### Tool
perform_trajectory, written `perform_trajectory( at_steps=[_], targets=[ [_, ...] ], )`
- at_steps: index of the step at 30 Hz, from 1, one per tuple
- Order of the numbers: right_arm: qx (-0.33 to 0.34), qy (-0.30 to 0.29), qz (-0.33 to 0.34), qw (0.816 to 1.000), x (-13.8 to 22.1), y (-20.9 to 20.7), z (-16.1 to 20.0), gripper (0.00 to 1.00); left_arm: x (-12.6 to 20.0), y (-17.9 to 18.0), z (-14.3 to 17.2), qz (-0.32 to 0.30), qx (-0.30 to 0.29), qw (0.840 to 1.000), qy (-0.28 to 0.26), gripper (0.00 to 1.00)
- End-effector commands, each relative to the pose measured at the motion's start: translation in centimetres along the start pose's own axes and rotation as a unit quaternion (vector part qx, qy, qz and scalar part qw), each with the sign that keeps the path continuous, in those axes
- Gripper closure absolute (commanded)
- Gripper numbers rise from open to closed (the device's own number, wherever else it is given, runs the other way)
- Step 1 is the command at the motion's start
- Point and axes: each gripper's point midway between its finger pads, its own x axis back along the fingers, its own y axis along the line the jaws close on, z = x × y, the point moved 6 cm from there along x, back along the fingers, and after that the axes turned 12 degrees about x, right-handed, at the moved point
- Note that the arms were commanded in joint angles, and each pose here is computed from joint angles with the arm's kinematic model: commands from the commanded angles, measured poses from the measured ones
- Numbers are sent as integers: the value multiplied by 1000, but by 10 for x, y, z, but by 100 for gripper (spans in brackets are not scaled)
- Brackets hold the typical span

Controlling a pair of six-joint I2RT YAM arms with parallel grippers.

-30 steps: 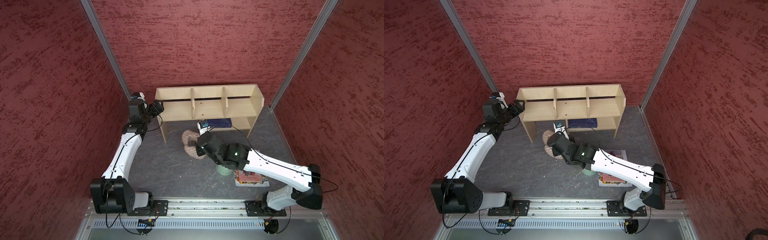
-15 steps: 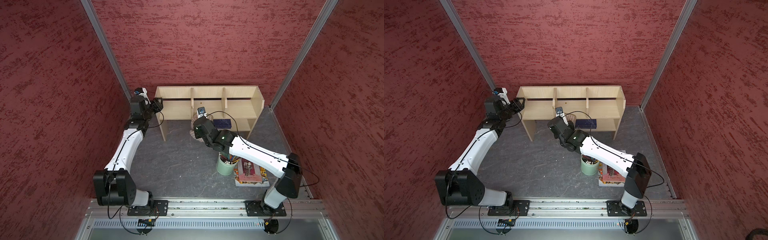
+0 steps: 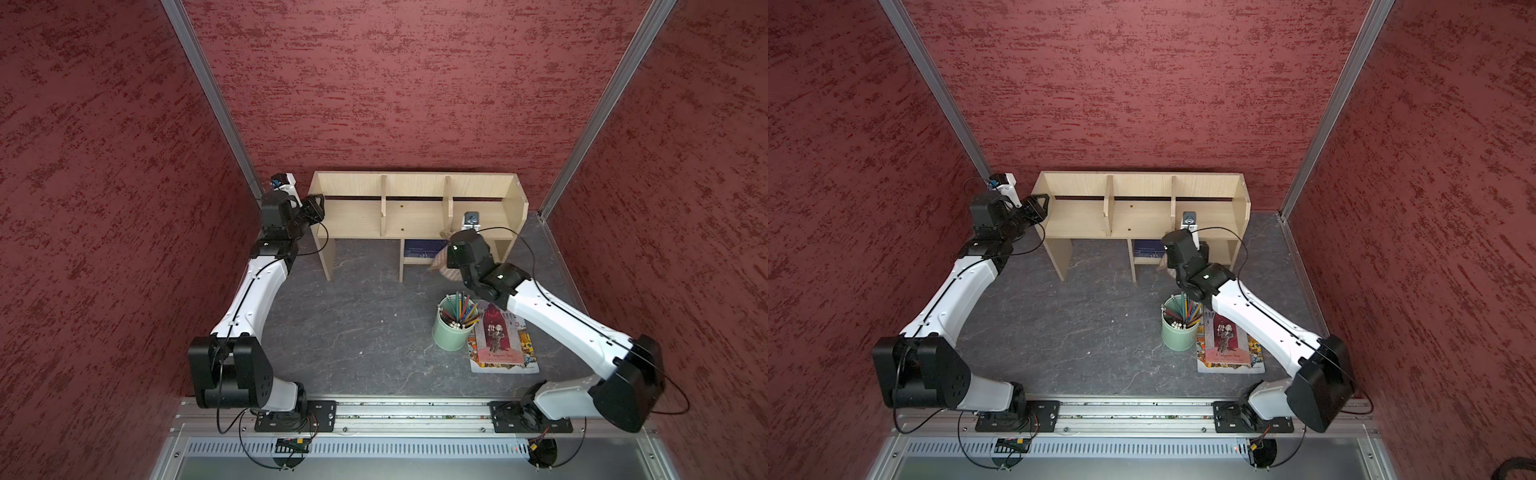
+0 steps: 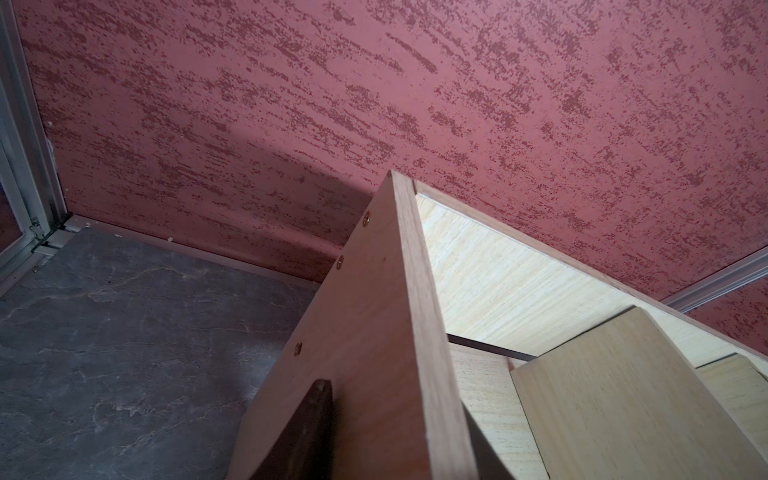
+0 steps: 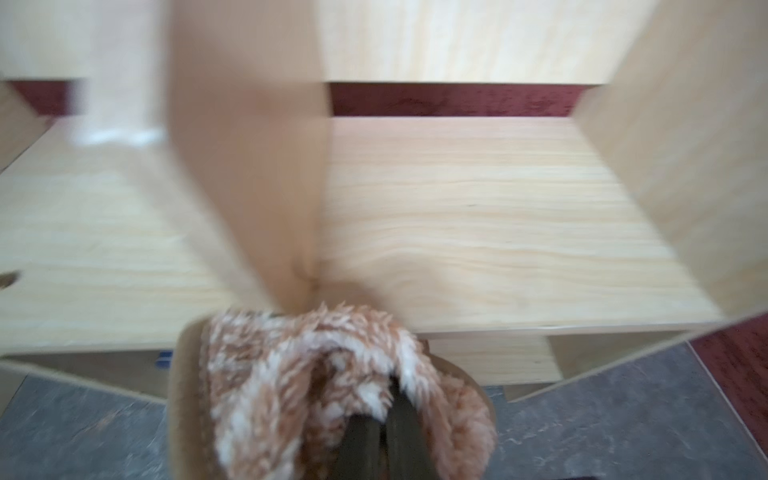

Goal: Wipe the bookshelf clean with a cloth
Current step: Wipe the dust from the shelf.

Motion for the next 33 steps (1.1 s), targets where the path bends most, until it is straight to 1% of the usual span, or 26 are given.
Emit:
perform_trajectory(
  at_steps=[1, 4, 6, 9, 11, 13, 16, 20, 24, 27, 30, 33],
  targets=[
    [-29, 10, 53, 998, -5, -50, 9, 100, -5, 10, 6, -9, 29, 999, 13, 67],
    [-45, 4, 61, 997, -1, -73, 11, 100, -5, 10, 6, -9, 29, 999, 14, 70],
    [-53, 9, 61, 997, -5, -81, 14, 100, -5, 10, 7, -8, 30, 999, 15, 74],
    [-48, 18, 39, 998, -15, -74, 13, 100, -6, 8, 8, -4, 33, 999, 18, 78],
    [-51, 17, -8, 999, -19, -61, 11, 100, -5, 6, 9, -1, 32, 999, 19, 81],
    [-58, 6, -62, 996, -18, -42, 8, 100, -5, 4, 9, 1, 31, 999, 20, 84],
    [-54, -12, -104, 993, -11, -15, 5, 100, -4, 1, 9, 4, 31, 999, 21, 87],
    [-19, -25, -164, 986, -2, 32, 4, 100, -3, 0, 9, 5, 31, 999, 20, 93],
    [28, -20, -218, 975, 0, 81, 8, 100, -4, 2, 9, 2, 31, 999, 19, 97],
    [59, -15, -250, 966, -1, 117, 15, 100, -3, 2, 9, 3, 30, 999, 20, 99],
    [67, -13, -283, 957, -1, 144, 16, 100, -2, 1, 8, 4, 27, 999, 18, 100],
    [81, -3, -294, 952, -5, 166, 17, 100, -2, 2, 8, 3, 29, 999, 18, 100]
  ],
)
